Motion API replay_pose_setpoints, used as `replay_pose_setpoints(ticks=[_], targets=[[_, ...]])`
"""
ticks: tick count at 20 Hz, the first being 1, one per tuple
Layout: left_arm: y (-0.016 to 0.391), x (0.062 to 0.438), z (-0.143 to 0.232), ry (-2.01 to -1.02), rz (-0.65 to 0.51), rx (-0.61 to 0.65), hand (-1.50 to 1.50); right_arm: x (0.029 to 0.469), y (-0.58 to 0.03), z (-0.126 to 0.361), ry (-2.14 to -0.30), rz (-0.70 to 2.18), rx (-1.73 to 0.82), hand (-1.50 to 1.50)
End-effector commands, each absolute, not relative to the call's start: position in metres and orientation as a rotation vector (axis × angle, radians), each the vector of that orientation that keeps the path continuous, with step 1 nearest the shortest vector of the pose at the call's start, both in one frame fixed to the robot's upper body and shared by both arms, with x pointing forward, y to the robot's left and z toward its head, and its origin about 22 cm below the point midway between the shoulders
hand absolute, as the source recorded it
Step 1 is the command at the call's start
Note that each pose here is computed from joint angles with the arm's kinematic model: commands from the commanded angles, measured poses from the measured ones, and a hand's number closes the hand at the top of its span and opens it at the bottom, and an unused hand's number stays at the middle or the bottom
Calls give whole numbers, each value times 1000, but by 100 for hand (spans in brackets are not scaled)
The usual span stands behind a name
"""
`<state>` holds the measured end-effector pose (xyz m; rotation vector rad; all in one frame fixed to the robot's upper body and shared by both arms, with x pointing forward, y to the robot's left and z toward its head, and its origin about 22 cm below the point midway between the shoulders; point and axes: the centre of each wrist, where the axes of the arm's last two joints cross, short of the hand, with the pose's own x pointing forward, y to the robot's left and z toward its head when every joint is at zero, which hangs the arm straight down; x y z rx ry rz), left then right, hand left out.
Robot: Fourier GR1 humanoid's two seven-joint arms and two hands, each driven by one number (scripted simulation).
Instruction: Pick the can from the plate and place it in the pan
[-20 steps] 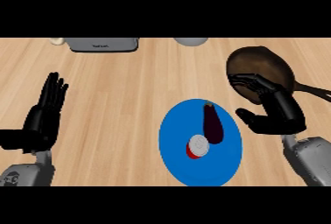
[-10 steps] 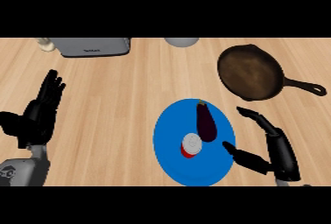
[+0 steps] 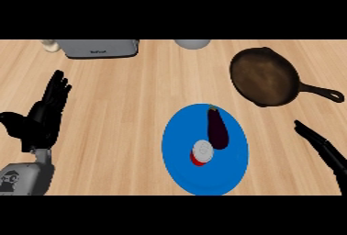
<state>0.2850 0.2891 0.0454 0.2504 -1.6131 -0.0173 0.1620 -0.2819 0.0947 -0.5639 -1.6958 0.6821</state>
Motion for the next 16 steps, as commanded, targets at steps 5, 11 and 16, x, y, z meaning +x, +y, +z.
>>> replay_pose_setpoints(ticks=[5, 11, 16], targets=[[282, 286, 45, -1628, -39, 205, 0, 133, -247, 195, -1540, 819, -665, -150], [279, 298, 56, -1619, -57, 197, 0, 149, -224, 231, -1520, 844, -747, -150], [263, 284, 45, -1621, -60, 184, 0, 176, -199, 221, -1492, 894, -603, -150]])
